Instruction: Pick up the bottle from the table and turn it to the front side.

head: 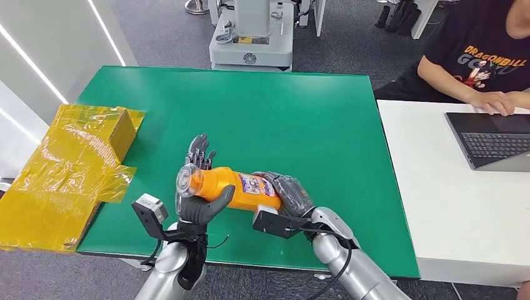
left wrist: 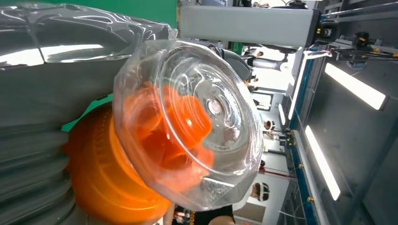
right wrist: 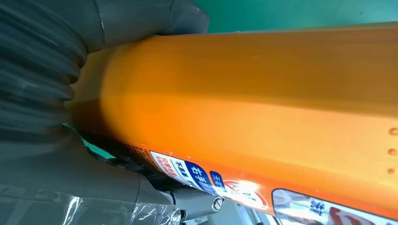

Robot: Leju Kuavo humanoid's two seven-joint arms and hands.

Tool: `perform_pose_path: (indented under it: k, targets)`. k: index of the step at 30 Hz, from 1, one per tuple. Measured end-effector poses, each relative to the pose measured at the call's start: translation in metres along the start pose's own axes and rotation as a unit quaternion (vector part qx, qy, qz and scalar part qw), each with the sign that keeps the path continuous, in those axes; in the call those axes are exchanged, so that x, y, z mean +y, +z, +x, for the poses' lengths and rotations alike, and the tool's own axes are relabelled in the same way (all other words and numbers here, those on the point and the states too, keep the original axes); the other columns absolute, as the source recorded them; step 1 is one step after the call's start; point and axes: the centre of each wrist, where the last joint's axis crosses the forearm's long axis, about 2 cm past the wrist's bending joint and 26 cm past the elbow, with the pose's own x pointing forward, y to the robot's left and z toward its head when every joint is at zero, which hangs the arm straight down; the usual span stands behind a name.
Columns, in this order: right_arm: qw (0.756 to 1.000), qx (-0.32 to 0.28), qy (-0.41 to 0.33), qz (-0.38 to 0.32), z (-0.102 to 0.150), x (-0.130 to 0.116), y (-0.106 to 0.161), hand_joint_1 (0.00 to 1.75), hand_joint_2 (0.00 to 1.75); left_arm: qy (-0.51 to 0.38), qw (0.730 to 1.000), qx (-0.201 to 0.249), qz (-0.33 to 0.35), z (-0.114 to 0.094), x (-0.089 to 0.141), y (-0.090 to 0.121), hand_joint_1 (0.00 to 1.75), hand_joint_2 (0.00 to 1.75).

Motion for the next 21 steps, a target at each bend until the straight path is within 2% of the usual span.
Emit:
perform_pose_path:
  k: [2,5,6,9,21]
  targets:
    - [1.000,-0.001,0.000,0.004,-0.0008,-0.0001,-0.0001,1.75,1.75,0.000,1.000,0.002,-0.001,-0.0007,0.0001,0.0004,0.00,1.75]
    - [1.000,-0.003,-0.001,0.008,-0.0016,0.0005,0.0004,1.75,1.75,0.000,1.000,0.005,-0.003,-0.0020,0.0003,0.0010,0.37,1.75]
    - [1.000,-0.003,-0.001,0.008,-0.0017,0.0006,0.0005,1.75,1.75,0.000,1.000,0.006,-0.003,-0.0024,0.0003,0.0012,0.80,1.75]
    - [1.000,-0.003,-0.001,0.009,-0.0018,0.0005,0.0005,1.75,1.75,0.000,1.000,0.009,-0.004,-0.0037,0.0005,0.0019,1.75,1.75]
    - [1.000,-0.004,0.001,0.010,-0.0021,0.0004,0.0007,1.75,1.75,0.004,1.000,0.008,-0.003,-0.0053,0.0001,0.0000,1.75,1.75]
